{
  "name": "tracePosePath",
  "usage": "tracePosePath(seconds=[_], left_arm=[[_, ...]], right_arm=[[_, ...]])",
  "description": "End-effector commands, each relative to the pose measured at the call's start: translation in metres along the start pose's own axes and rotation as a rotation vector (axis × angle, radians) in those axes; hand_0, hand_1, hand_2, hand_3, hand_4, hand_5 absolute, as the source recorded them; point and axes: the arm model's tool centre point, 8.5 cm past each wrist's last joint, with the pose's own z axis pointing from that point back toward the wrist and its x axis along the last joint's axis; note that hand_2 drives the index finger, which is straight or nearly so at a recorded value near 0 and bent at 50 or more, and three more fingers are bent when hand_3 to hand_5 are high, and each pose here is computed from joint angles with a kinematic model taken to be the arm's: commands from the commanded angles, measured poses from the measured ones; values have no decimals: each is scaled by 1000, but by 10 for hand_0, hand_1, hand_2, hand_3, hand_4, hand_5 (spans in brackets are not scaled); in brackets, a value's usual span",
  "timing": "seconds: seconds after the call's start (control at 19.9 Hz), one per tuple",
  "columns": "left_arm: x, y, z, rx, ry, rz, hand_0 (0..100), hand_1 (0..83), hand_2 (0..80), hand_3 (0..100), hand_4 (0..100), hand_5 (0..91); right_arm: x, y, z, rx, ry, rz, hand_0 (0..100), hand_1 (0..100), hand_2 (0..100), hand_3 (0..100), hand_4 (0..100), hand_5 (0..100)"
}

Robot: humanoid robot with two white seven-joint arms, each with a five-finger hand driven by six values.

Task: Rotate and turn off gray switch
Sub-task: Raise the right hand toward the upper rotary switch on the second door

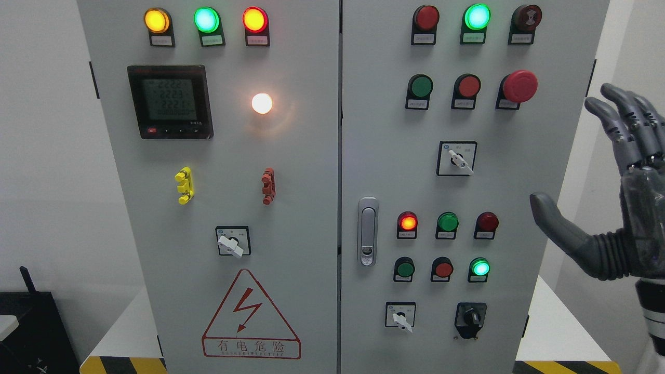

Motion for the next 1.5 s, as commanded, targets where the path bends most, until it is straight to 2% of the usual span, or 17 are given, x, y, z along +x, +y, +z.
tracePosePath(seconds=[0.0, 0.35, 0.6, 0.75, 0.8, 0.85, 0.9, 0.95, 1.0, 1.05, 1.15, 1.25, 1.45], left_arm=[[-5, 0, 1, -1, 14, -3, 120, 389, 0, 0, 0, 0], [-5, 0, 1, -1, 14, -3, 120, 389, 0, 0, 0, 0], [-5, 0, 1, 1, 14, -3, 120, 389, 0, 0, 0, 0], [-5, 0, 1, 1, 14, -3, 120, 389, 0, 0, 0, 0], [-5, 0, 1, 1, 14, -3, 120, 389, 0, 0, 0, 0], [-5, 0, 1, -1, 14, -3, 120, 389, 0, 0, 0, 0], [-5, 0, 1, -1, 14, -3, 120, 389, 0, 0, 0, 0], [-5, 0, 1, -1, 14, -3, 120, 389, 0, 0, 0, 0], [-5, 0, 1, -1, 14, -3, 120, 389, 0, 0, 0, 0], [-5, 0, 1, 1, 14, -3, 120, 389, 0, 0, 0, 0], [-5, 0, 1, -1, 14, -3, 120, 389, 0, 0, 0, 0], [-5, 0, 1, 1, 14, -3, 120, 389, 0, 0, 0, 0], [-5, 0, 1, 1, 14, -3, 120, 389, 0, 0, 0, 0]], right_arm=[[1, 1, -1, -1, -2, -3, 227, 189, 0, 0, 0, 0], [1, 0, -1, -8, -3, -4, 230, 187, 0, 0, 0, 0], [1, -1, -1, -15, -2, -5, 215, 268, 0, 0, 0, 0], [2, -3, -1, -46, -6, -10, 222, 301, 0, 0, 0, 0], [3, -3, -1, -62, -7, -16, 220, 315, 0, 89, 0, 0], [6, 1, -1, -70, -9, -38, 222, 332, 0, 295, 149, 27], [11, 5, -2, -73, -12, -56, 226, 335, 0, 383, 260, 180], [11, 5, -2, -81, -11, -61, 242, 338, 0, 465, 394, 431], [12, 5, -2, -89, -13, -63, 264, 339, 0, 514, 478, 596], [13, 5, -2, -97, -15, -65, 280, 343, 4, 541, 519, 668], [14, 8, -2, -94, -8, -74, 316, 353, 83, 606, 625, 808], [13, 11, -2, -90, -1, -81, 322, 358, 141, 668, 690, 913], [15, 20, -3, -76, 20, -104, 240, 361, 243, 740, 763, 991]])
